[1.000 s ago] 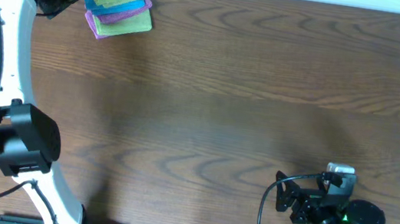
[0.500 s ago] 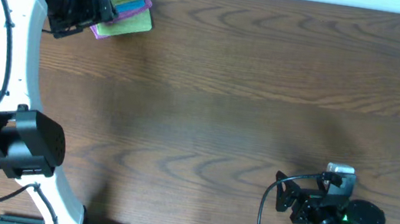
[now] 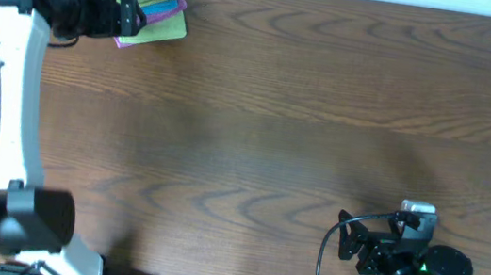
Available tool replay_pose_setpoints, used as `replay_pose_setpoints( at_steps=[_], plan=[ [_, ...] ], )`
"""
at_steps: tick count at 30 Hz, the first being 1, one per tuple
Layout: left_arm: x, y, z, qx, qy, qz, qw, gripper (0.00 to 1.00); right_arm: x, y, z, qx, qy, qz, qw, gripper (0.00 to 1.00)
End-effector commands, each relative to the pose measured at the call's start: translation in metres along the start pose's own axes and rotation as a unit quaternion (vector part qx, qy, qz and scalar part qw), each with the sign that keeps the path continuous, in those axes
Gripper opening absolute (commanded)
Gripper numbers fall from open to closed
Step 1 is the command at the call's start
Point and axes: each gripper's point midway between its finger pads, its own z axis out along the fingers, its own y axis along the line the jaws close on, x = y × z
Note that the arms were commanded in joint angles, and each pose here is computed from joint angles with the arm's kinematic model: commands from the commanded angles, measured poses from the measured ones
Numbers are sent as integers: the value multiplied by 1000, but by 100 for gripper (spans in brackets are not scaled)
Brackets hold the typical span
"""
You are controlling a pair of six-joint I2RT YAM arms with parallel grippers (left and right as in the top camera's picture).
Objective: Fold the cloth
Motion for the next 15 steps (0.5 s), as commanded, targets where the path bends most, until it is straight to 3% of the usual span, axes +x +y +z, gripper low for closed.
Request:
replay_pose_setpoints(
  at_steps=[1, 15],
  plan=[
    [19, 2, 0, -7, 0, 22, 1000, 95, 1, -2, 0, 4, -2, 10, 1000, 99],
    [120, 5, 5, -11, -65, 106, 992, 95, 1, -2, 0, 4, -2, 10, 1000, 99]
  ],
)
